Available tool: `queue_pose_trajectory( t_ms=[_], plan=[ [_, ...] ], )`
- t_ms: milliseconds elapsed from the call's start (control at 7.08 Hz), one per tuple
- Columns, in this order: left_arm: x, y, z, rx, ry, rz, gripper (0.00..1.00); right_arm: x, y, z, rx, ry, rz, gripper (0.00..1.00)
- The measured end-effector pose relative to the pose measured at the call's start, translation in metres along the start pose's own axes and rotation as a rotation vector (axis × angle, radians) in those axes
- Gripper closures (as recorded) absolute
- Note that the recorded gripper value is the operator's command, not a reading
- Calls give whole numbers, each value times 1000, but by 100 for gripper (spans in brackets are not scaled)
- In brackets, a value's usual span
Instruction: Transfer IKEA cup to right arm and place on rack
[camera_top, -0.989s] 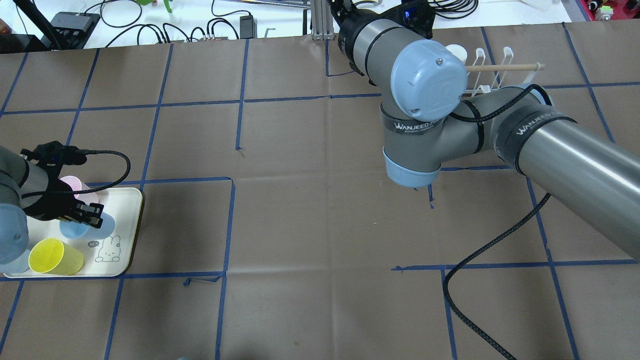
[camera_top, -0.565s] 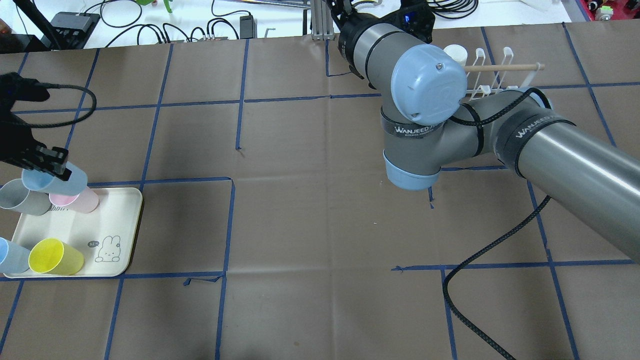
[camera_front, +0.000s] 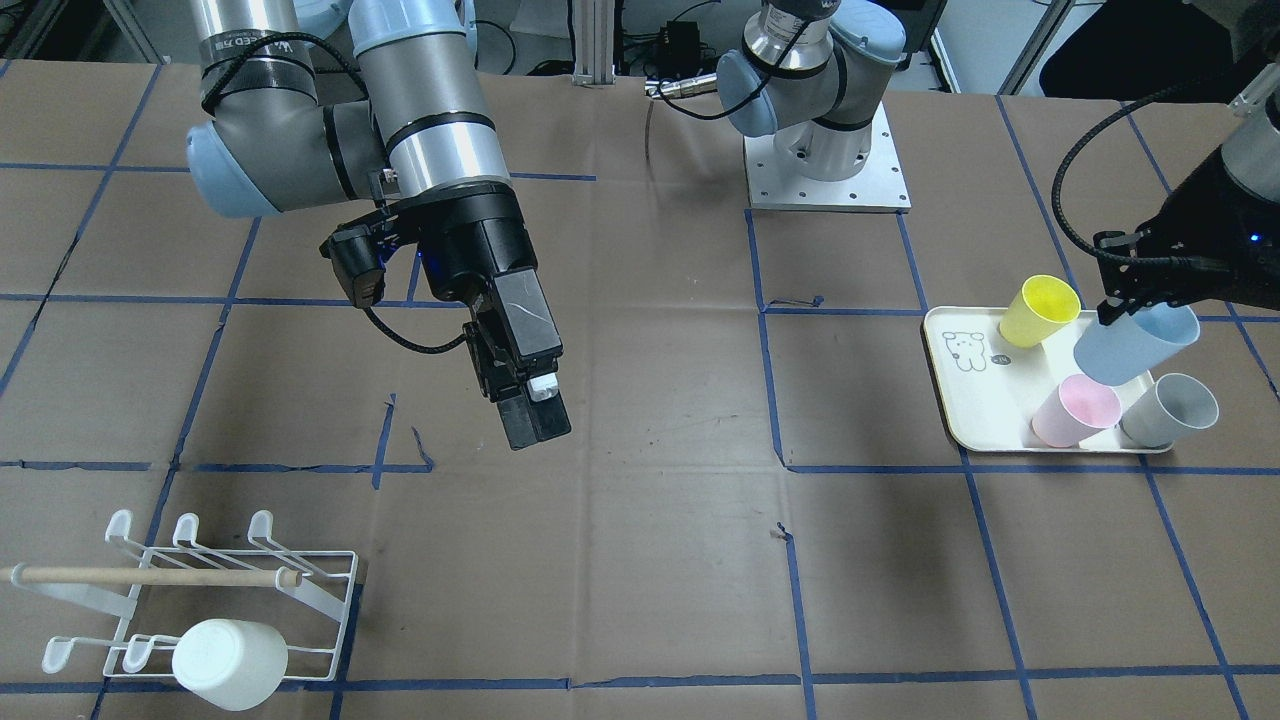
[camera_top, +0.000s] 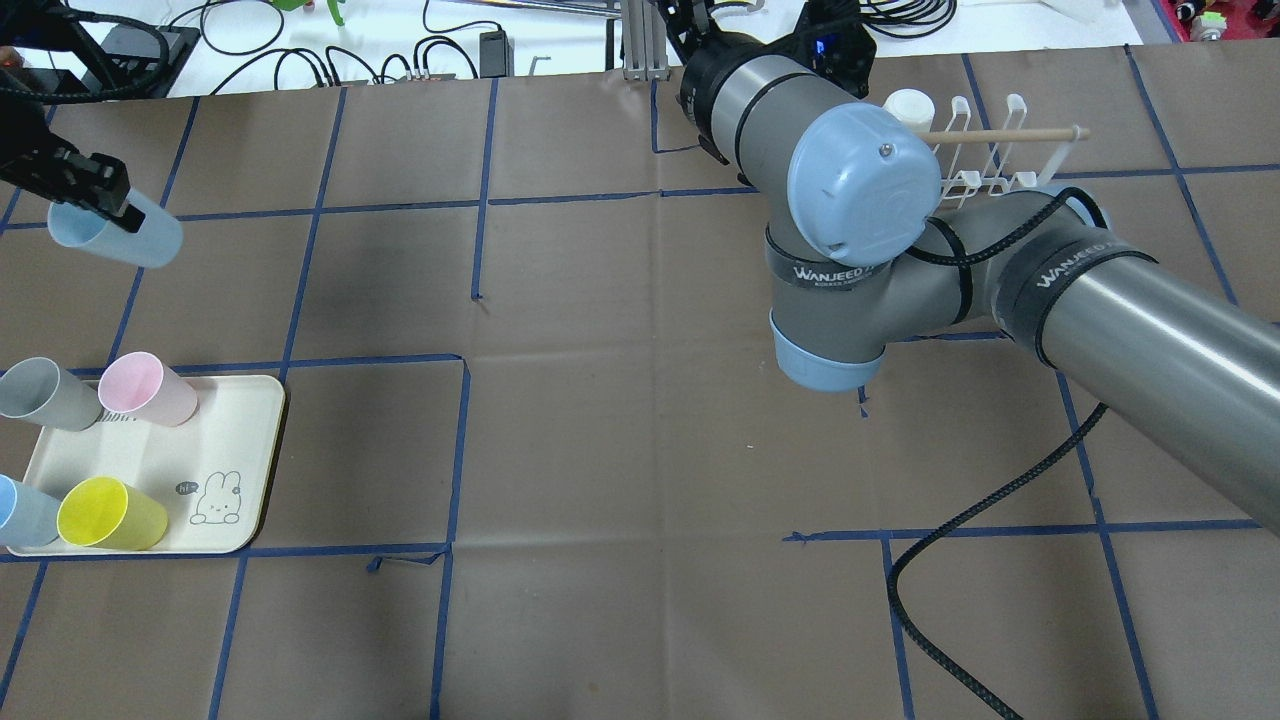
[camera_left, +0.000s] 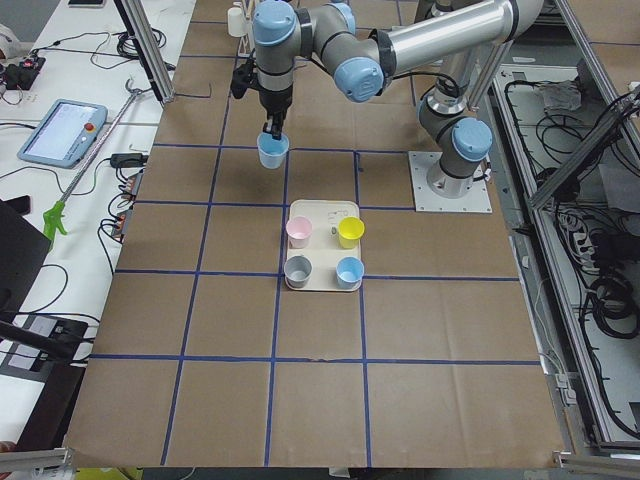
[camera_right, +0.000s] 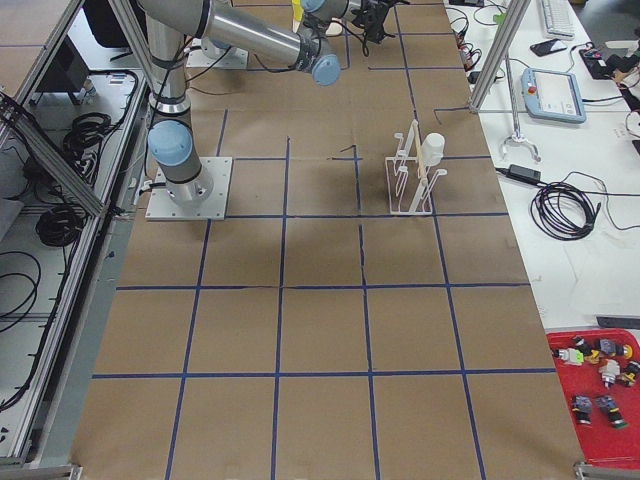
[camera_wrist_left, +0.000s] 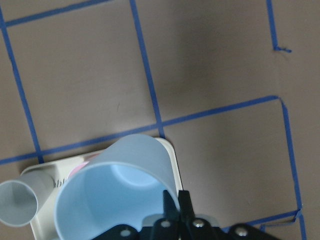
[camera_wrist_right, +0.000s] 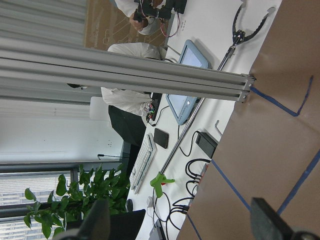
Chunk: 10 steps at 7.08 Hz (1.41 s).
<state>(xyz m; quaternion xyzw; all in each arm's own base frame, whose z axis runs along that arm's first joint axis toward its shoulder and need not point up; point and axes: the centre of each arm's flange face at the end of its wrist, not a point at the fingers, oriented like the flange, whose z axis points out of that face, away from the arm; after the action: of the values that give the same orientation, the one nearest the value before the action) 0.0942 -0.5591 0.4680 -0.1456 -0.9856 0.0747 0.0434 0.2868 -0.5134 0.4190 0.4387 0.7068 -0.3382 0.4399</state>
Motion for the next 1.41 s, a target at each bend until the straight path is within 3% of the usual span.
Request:
queue_pose_trajectory(
  t_ms=[424,707,989,1272,1413],
  plan=[
    [20,-39,8,396,200,189,100,35,-1,-45,3,-12,101,0],
    [44,-46,22,612,341,358,100,41,5,-47,-81,-10,119,0],
    [85,-52,36,755,459,505,99,41,2,-47,-131,-15,127,0],
    [129,-47,68,836,569,633,99,42,0,-46,-136,-15,131,0],
    [140,-38,88,868,621,649,99,43,-2,-46,-133,-13,134,0]
  ],
)
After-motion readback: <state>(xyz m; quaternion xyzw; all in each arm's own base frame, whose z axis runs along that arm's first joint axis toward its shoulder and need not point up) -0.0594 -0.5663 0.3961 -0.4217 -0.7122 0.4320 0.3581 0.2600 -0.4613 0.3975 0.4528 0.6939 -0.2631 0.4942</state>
